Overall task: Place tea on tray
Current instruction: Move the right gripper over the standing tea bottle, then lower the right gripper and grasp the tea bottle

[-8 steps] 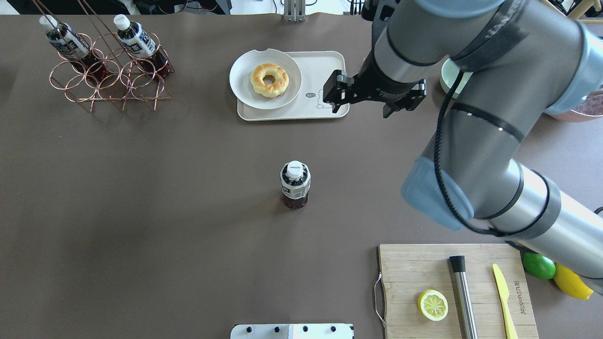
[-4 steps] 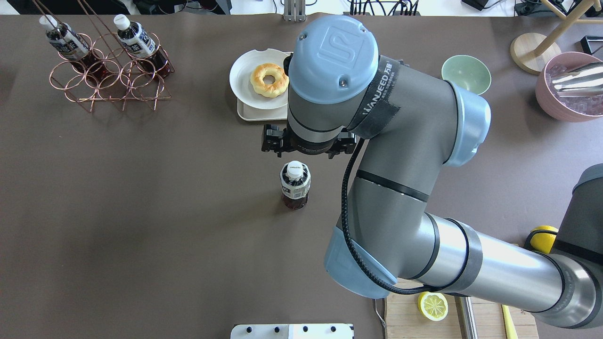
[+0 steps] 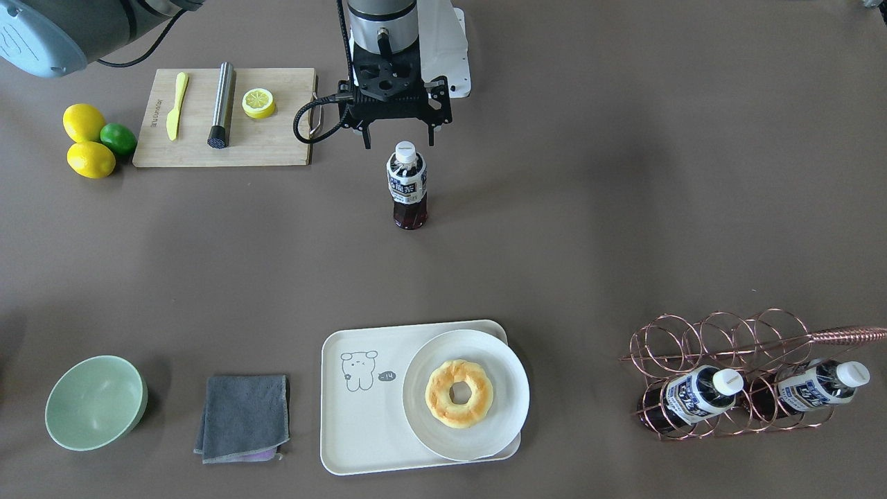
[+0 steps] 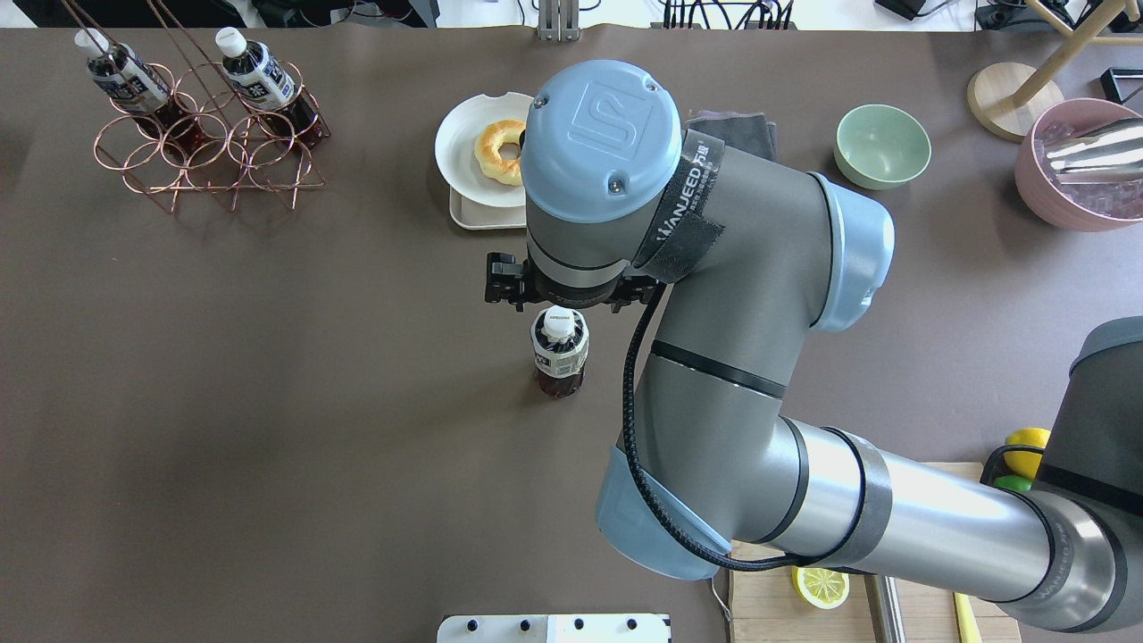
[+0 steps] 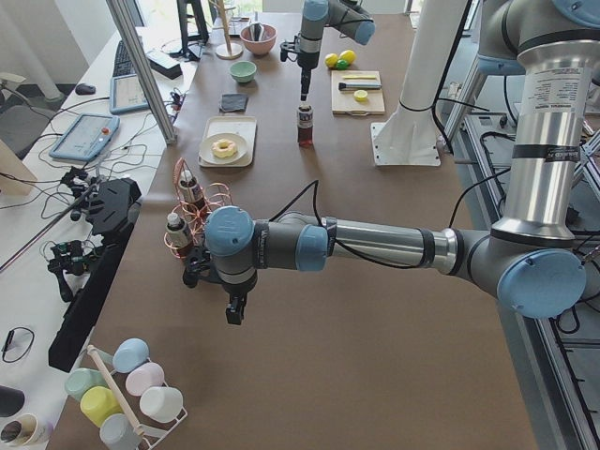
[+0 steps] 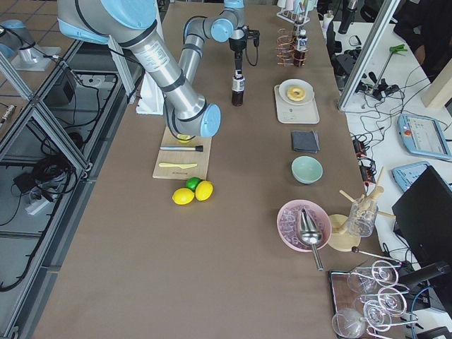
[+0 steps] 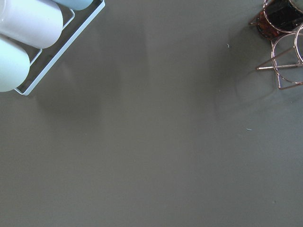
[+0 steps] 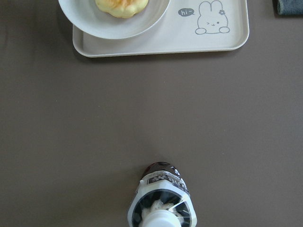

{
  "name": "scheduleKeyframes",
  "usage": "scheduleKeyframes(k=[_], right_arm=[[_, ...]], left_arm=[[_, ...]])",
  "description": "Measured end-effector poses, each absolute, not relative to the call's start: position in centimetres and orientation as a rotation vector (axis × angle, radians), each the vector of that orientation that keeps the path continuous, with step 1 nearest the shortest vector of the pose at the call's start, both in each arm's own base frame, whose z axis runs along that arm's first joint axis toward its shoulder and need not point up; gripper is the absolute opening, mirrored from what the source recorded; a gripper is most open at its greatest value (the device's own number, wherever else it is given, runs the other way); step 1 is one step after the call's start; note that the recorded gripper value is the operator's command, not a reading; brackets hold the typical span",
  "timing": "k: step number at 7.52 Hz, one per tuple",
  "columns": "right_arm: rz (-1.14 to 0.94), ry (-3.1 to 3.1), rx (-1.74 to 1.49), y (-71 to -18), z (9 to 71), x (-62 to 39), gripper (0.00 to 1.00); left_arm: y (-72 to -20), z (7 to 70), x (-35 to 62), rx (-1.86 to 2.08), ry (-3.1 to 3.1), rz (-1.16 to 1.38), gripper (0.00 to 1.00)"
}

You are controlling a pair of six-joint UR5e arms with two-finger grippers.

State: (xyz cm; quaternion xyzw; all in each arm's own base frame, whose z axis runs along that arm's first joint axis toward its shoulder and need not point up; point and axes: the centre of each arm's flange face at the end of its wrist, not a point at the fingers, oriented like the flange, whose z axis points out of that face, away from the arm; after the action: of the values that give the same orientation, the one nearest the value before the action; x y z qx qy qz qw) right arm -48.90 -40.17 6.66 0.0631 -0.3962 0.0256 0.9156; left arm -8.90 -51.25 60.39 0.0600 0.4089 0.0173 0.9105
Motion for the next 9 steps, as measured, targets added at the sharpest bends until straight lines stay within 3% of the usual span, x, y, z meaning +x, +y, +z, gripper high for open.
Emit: scheduleKeyframes(k=[2,3,4,9], right_arm=[[0.038,-0.809,0.132,-39.55,7.04,-49.77,0.9],[0.036,-0.805,0.134,-39.29,7.18,-50.06,0.81],[0.037,-0.802,0.137,-39.16,7.25,-50.22,0.61],[0.053,-0.783,0.166,-39.7,7.6,-50.23,0.6]], left_arm=[[-51.25,60.43,-8.9,0.123,0.843,0.035,0.98],[-51.25,60.43,-8.9,0.123,0.843,0.035,0.98],[-51.25,60.43,-8.9,0.123,0.843,0.036,0.98],[-51.69,60.43,-8.92,0.123,0.84,0.037,0.98]])
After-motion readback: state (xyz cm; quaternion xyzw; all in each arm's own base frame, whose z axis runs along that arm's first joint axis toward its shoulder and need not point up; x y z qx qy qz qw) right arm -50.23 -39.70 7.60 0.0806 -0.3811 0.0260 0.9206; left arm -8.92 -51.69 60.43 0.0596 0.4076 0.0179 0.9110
